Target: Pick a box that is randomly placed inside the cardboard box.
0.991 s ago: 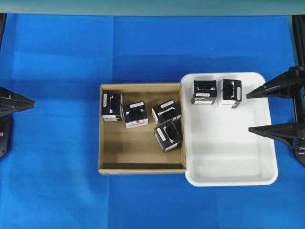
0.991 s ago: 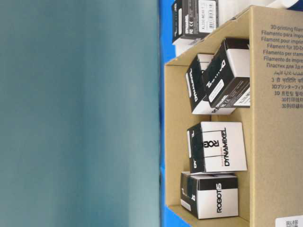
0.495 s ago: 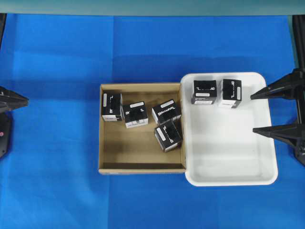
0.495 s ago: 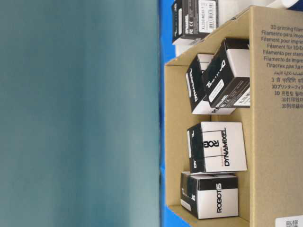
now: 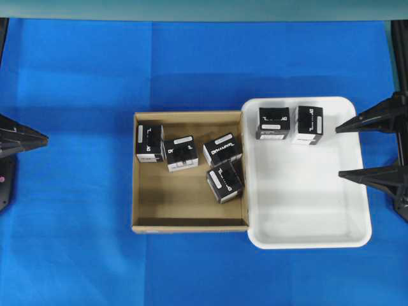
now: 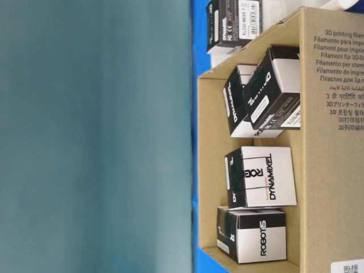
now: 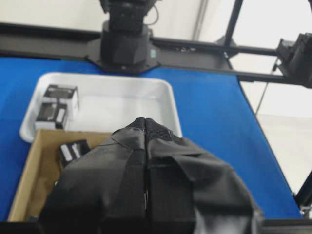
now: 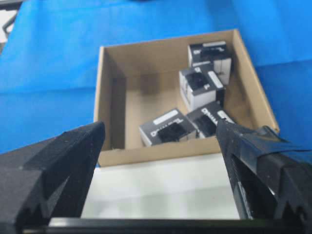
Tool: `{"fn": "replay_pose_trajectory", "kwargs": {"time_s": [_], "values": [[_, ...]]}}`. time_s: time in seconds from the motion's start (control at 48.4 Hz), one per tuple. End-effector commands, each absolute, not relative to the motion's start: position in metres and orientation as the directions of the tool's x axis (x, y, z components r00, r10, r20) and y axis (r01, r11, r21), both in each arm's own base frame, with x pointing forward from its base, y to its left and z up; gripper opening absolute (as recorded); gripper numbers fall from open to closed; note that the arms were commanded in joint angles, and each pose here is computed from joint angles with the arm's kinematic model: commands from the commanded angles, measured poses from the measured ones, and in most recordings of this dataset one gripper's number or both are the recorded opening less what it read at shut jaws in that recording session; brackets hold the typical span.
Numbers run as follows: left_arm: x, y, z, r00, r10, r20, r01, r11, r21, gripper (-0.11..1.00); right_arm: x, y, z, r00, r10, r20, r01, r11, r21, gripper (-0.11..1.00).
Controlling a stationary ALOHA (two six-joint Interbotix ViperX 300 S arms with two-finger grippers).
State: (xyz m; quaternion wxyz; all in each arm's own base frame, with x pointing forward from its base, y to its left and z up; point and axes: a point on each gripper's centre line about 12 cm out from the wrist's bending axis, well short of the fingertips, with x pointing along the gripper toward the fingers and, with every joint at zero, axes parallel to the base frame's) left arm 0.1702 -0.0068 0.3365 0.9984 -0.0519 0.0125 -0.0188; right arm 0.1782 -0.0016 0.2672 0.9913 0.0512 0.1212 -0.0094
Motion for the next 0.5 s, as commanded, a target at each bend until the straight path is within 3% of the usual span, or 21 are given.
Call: {"fn": "replay_pose_trajectory", "kwargs": {"time_s": [0.0, 0.475], "values": [[0.1724, -0.0071, 0.3402, 0.999, -0.04, -0.017, 0.038, 0.994, -0.101, -0.07, 0.1796, -0.0031, 0.2688, 0.973, -0.015, -0.232, 0.038, 0.995, 0.096, 0.95], [0.1713, -0.007, 0.3383, 0.999, -0.04, -0.02, 0.038, 0.994, -0.103, -0.07, 0.1786, -0.0039, 0.2671, 0.972, -0.019, -0.234, 0.041, 0.995, 0.09, 0.95]]}}
